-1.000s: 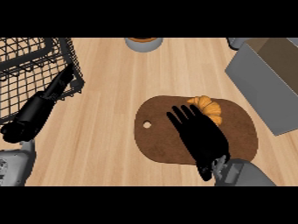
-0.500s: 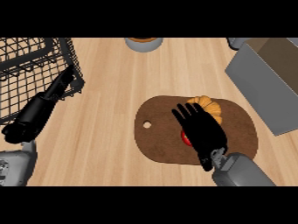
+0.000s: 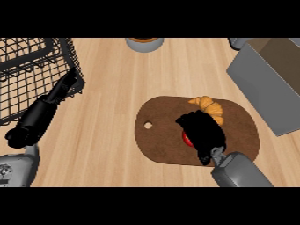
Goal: Pick the tomato from the cutting board and place it in the cardboard box
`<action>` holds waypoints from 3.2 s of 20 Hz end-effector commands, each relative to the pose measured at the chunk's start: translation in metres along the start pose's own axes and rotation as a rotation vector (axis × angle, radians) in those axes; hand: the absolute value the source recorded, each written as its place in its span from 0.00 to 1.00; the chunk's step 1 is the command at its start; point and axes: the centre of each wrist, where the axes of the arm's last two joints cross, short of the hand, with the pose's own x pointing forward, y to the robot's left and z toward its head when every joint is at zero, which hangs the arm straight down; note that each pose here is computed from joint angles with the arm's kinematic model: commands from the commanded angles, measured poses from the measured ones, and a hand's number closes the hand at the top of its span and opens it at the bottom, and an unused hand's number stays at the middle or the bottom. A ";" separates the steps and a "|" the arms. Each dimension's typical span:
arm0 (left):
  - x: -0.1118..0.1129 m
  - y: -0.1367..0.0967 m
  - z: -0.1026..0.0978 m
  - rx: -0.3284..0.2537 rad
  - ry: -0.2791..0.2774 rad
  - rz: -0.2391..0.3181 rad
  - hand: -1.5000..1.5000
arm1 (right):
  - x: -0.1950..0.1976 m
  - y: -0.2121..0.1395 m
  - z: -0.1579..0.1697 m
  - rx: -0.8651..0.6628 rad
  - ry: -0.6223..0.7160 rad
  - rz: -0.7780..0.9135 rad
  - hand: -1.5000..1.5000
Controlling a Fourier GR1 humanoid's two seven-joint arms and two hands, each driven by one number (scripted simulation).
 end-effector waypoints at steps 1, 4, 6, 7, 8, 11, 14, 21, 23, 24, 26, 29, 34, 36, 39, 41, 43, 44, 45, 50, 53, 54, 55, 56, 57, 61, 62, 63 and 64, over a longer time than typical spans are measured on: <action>0.000 -0.012 -0.005 0.012 0.003 -0.018 0.50 | -0.001 0.010 0.007 -0.022 -0.105 0.043 1.00; 0.008 0.012 -0.016 -0.005 0.008 -0.002 0.50 | 0.002 0.020 -0.011 -0.113 -0.129 0.076 1.00; -0.002 -0.003 0.011 -0.020 -0.004 -0.004 0.50 | 0.002 0.018 -0.014 -0.148 -0.129 0.067 1.00; 0.007 -0.003 -0.010 -0.008 -0.003 0.009 0.50 | -0.013 0.012 -0.015 -0.177 -0.152 0.070 1.00; 0.005 0.010 -0.008 0.002 -0.002 0.004 0.50 | -0.012 0.012 -0.019 -0.174 -0.139 0.093 1.00; 0.011 0.015 -0.003 -0.018 -0.021 0.002 0.50 | 0.001 -0.019 -0.047 -0.184 -0.044 -0.077 1.00; 0.019 0.000 -0.015 -0.038 -0.049 -0.004 0.50 | -0.009 -0.031 -0.070 -0.185 0.130 -0.289 1.00; 0.013 -0.010 -0.026 -0.026 -0.031 0.011 0.50 | -0.021 -0.104 -0.100 -0.442 0.173 -0.295 1.00; 0.011 -0.007 -0.025 -0.017 -0.029 -0.003 0.50 | -0.014 -0.096 -0.111 -0.487 0.169 -0.238 1.00; -0.006 0.009 0.001 -0.033 -0.007 0.009 0.50 | -0.014 -0.123 -0.101 -0.519 0.173 -0.207 1.00; 0.009 -0.002 -0.015 -0.024 -0.019 0.005 0.50 | -0.001 -0.123 -0.108 -0.565 0.188 -0.161 1.00; 0.010 0.005 -0.003 -0.001 -0.005 0.006 0.50 | 0.012 -0.148 -0.088 -0.622 0.209 -0.234 1.00; 0.000 -0.006 -0.010 -0.005 -0.004 -0.007 0.50 | -0.021 -0.205 -0.069 -0.830 0.437 -0.393 1.00; -0.002 0.002 -0.009 -0.010 0.009 0.012 0.50 | -0.033 -0.222 -0.059 -0.884 0.500 -0.493 1.00; 0.013 0.008 -0.017 0.001 -0.013 0.005 0.50 | -0.082 -0.205 -0.059 -0.916 0.640 -0.475 1.00; 0.005 -0.018 -0.005 -0.005 -0.004 -0.001 0.50 | -0.087 -0.189 -0.062 -0.923 0.684 -0.505 1.00; 0.006 0.000 -0.009 -0.005 -0.012 -0.014 0.50 | -0.117 -0.204 -0.050 -0.966 0.744 -0.520 1.00; 0.020 0.003 -0.010 -0.006 -0.020 -0.013 0.50 | -0.131 -0.209 -0.043 -0.968 0.737 -0.546 1.00; -0.006 0.010 -0.002 0.009 0.002 0.006 0.50 | -0.151 -0.198 -0.031 -0.950 0.759 -0.520 1.00; 0.002 0.008 -0.010 -0.016 0.002 0.007 0.50 | -0.199 -0.193 -0.023 -0.835 0.841 -0.434 1.00; 0.004 0.005 -0.006 -0.008 -0.002 -0.012 0.50 | -0.233 -0.175 -0.010 -0.688 0.851 -0.467 1.00; -0.010 -0.006 -0.007 -0.010 0.009 0.023 0.50 | -0.238 -0.167 -0.013 -0.615 0.843 -0.473 1.00; 0.005 -0.010 -0.007 -0.002 0.001 0.003 0.50 | -0.246 -0.159 -0.011 -0.539 0.849 -0.521 1.00; 0.005 0.001 -0.007 -0.014 -0.005 -0.004 0.50 | -0.257 -0.155 -0.004 -0.499 0.860 -0.544 1.00; 0.005 0.001 -0.014 -0.007 -0.011 0.002 0.50 | -0.258 -0.161 -0.006 -0.451 0.835 -0.561 1.00; 0.002 0.016 -0.010 -0.017 -0.006 -0.014 0.50 | -0.274 -0.134 -0.004 -0.383 0.814 -0.597 1.00; -0.001 0.000 -0.001 -0.019 -0.011 -0.011 0.50 | -0.285 -0.119 0.001 -0.317 0.808 -0.572 1.00; 0.004 -0.009 -0.012 -0.005 -0.008 0.009 0.50 | -0.288 -0.122 0.003 -0.280 0.812 -0.569 1.00; -0.013 0.004 -0.009 -0.015 -0.022 -0.007 0.50 | -0.298 -0.134 0.013 -0.245 0.847 -0.560 1.00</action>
